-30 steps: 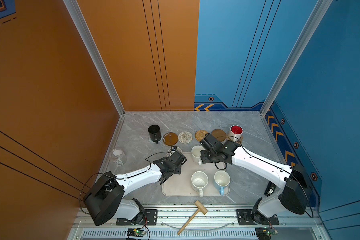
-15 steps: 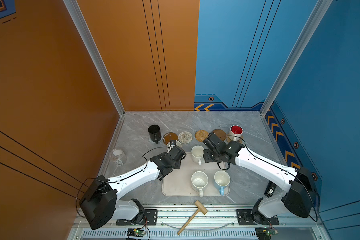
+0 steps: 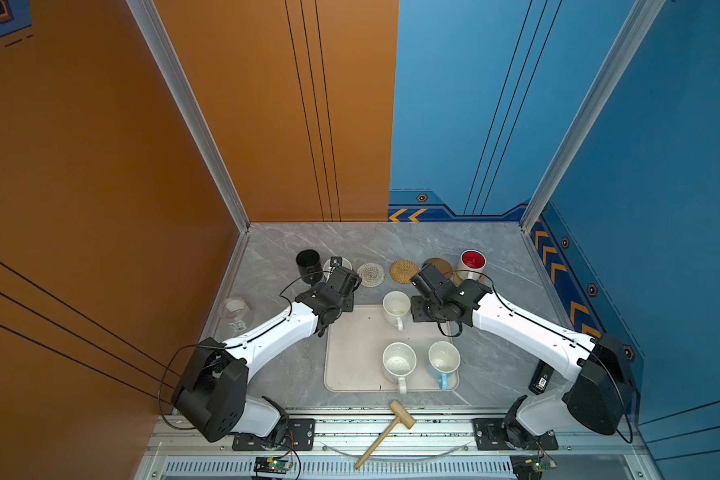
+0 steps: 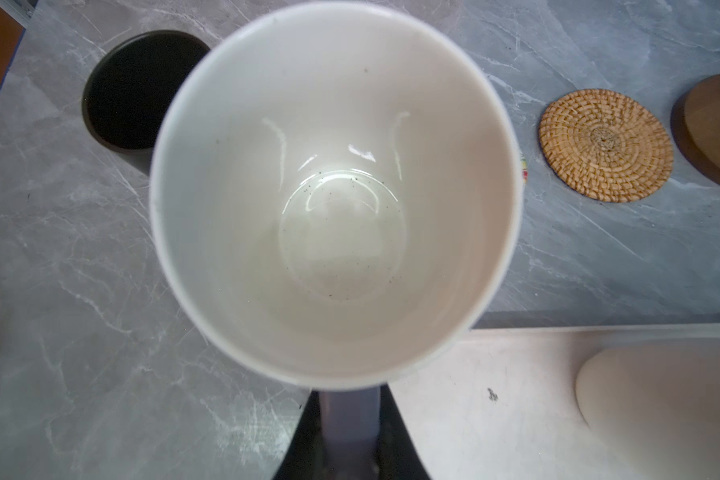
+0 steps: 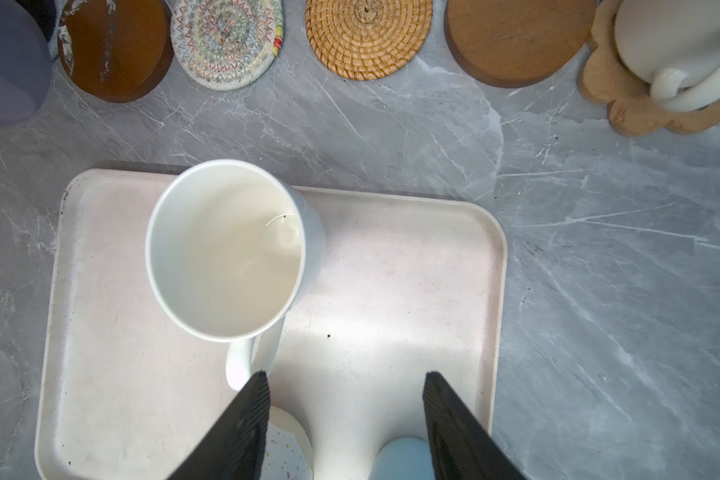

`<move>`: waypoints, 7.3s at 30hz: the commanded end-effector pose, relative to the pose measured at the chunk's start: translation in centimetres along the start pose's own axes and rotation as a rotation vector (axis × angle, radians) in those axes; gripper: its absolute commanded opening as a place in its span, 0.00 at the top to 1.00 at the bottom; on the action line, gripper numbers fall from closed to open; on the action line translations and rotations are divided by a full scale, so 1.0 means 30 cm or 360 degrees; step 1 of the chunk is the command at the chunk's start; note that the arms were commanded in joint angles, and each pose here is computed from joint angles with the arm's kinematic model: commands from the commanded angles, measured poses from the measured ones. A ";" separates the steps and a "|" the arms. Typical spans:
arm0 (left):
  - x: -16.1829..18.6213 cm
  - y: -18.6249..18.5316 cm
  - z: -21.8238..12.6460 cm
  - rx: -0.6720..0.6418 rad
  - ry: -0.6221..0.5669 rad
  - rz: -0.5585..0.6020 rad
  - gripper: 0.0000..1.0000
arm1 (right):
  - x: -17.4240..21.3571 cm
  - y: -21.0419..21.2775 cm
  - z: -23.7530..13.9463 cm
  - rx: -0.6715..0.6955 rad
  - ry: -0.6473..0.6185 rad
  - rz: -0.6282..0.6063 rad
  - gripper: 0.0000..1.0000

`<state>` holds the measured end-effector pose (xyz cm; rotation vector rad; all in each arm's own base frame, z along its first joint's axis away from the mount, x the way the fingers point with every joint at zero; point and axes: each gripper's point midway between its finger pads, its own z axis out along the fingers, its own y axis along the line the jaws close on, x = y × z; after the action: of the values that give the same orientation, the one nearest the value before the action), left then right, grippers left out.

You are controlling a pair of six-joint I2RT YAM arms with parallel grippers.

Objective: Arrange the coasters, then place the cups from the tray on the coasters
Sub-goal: 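Lift the lavender-handled mug and carry it over the dark brown coaster with left gripper, then lower the lavender-handled mug onto the dark brown coaster and open left gripper, then lower right gripper into the tall white mug and grasp it while left gripper rises, then lift the tall white mug and carry it toward the round wooden coaster with right gripper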

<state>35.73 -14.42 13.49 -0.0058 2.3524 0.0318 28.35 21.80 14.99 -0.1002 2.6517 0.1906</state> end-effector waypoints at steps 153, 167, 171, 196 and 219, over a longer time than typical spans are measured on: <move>-0.141 0.067 -0.142 0.0206 -0.0310 -0.0268 0.56 | 0.117 0.166 0.222 0.0130 0.0273 -0.0153 0.77; -0.133 0.101 -0.152 0.0166 -0.0319 -0.0286 0.55 | 0.097 0.150 0.201 0.0169 0.0218 -0.0172 1.00; -0.129 0.112 -0.158 0.0152 -0.0323 -0.0292 0.55 | 0.074 0.153 0.177 0.0186 0.0160 -0.0201 1.00; -0.143 0.112 -0.180 0.0177 -0.0349 -0.0329 0.55 | -0.136 0.023 0.013 0.0217 -0.0135 -0.0107 1.00; -0.147 0.049 -0.184 0.0196 -0.0269 -0.0279 0.52 | -0.466 -0.292 0.203 0.0283 -0.0197 0.0185 1.00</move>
<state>35.20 -12.93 20.19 -0.1445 2.1577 -0.1996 41.70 13.46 13.10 0.1202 2.6313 -0.0819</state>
